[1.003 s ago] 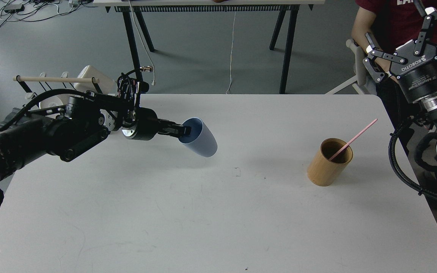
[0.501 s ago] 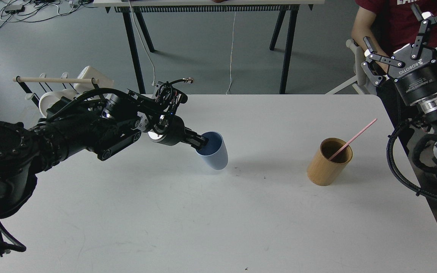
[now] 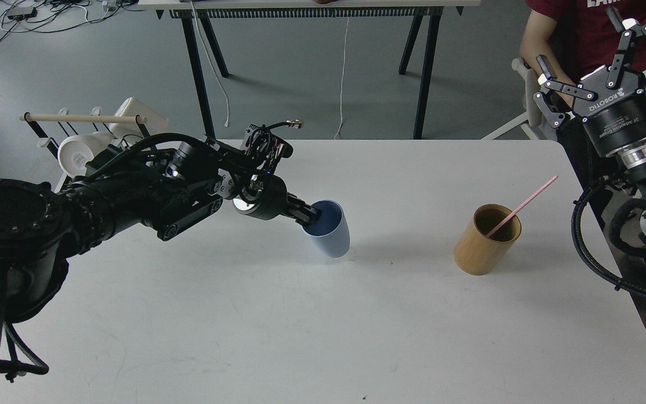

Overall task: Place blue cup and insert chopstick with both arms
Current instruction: 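Lower the blue cup upright onto the table center with left gripper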

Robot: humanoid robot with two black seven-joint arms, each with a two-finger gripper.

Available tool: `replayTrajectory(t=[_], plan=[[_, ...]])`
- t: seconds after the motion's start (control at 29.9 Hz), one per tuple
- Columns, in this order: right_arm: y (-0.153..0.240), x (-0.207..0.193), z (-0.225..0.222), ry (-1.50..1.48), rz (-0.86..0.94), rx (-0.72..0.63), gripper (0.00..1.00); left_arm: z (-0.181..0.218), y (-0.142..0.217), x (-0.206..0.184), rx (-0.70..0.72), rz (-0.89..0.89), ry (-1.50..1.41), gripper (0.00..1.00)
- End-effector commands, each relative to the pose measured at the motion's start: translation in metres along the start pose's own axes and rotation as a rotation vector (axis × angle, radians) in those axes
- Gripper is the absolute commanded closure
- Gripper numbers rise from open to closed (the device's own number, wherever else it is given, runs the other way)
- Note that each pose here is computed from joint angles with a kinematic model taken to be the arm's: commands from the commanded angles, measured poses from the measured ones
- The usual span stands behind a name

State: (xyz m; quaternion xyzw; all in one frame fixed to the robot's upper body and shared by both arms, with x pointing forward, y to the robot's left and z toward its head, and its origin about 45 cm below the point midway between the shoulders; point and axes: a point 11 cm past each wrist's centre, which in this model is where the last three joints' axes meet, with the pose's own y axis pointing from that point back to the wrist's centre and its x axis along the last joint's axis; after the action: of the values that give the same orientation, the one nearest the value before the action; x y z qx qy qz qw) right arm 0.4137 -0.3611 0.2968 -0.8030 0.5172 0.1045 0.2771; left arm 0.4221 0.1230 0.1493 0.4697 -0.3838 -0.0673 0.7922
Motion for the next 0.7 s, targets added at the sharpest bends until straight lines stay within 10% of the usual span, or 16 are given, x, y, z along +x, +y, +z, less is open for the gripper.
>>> replayTrajectory(t=[0.0,0.47,0.67], plan=[[0.0002,0.0004,0.0,0.001,0.001,0.0,0.03,0.0067,-0.0076,-0.0041,-0.008,-0.02,-0.013,0.94],[0.0008,0.0009,0.0013,-0.001,0.003,-0.003,0.03,0.0034,-0.0121,-0.0088,0.006,-0.022,0.001,0.88],[0.0002,-0.0003,0.0034,-0.006,0.002,-0.003,0.03,0.004,-0.0101,-0.0088,-0.004,-0.036,0.033,0.7]])
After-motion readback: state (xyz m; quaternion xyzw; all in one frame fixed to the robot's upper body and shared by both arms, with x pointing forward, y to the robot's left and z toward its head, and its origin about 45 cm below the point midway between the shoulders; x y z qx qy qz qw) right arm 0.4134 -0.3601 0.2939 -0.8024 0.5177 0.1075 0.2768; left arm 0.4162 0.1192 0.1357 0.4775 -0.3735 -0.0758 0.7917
